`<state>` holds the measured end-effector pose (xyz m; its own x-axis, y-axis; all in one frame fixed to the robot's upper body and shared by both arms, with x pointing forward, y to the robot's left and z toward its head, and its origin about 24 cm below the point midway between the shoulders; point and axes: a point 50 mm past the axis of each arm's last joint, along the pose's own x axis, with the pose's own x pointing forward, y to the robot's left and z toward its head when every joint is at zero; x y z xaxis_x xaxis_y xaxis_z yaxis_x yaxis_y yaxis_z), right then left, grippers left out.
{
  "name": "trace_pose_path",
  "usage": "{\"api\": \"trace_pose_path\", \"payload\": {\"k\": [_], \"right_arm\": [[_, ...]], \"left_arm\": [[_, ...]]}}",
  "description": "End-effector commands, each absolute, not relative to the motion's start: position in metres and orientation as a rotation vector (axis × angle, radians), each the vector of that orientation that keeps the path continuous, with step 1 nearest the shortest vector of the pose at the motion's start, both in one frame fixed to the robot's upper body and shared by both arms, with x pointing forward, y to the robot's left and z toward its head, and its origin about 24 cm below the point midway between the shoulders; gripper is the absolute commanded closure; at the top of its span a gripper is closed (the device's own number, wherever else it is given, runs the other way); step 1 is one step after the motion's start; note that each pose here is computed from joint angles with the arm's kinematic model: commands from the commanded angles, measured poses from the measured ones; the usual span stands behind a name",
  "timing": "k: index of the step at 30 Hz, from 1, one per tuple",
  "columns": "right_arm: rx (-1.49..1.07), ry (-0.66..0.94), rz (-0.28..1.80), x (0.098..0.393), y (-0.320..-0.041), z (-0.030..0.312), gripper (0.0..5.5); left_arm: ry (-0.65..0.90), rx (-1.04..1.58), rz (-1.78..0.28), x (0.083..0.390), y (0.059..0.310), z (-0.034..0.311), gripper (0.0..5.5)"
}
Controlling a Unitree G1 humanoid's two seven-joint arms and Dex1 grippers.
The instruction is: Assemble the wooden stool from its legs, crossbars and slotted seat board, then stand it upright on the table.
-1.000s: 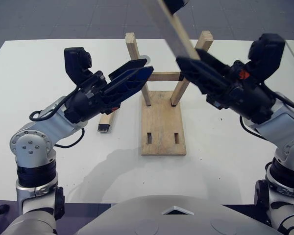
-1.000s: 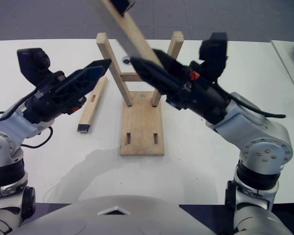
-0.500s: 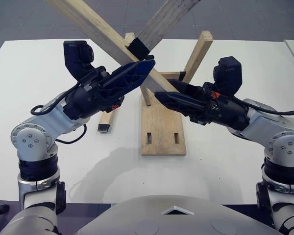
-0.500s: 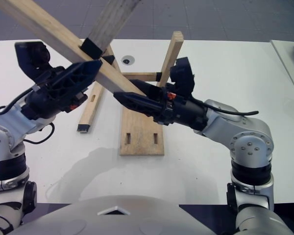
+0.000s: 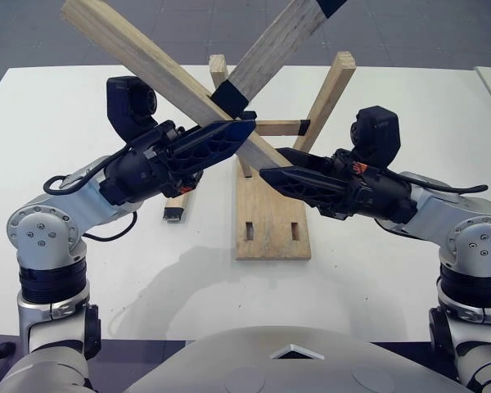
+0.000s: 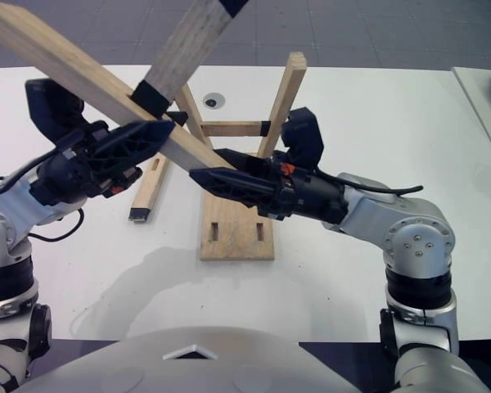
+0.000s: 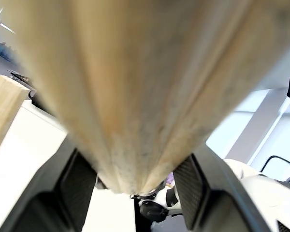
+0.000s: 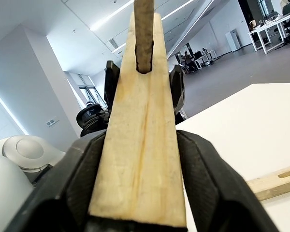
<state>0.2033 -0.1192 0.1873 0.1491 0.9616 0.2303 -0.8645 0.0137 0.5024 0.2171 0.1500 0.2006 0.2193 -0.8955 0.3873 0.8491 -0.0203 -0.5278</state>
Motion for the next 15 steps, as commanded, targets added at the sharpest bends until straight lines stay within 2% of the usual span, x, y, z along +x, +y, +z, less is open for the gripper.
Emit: {"api": "trace_pose_path", "payload": {"k": [1,6,15], "right_arm": [[0.508,0.305,1.320,0.201,-0.138,0.165,2.46],[0.425,0.482,1.199,0.183,-0.170,0.128,1.71],[0.408,0.545,1.061,0.167,-0.196,0.110,0.14]], "left_arm": [[0.016,-0.666,-1.377,0.221,0.163,0.206,3.45],[0.039,-0.428,-1.424,0.222,0.171,0.193,3.45],[0.156,-0.121,-1.488,0.225,0.167,0.139,3.46]]}}
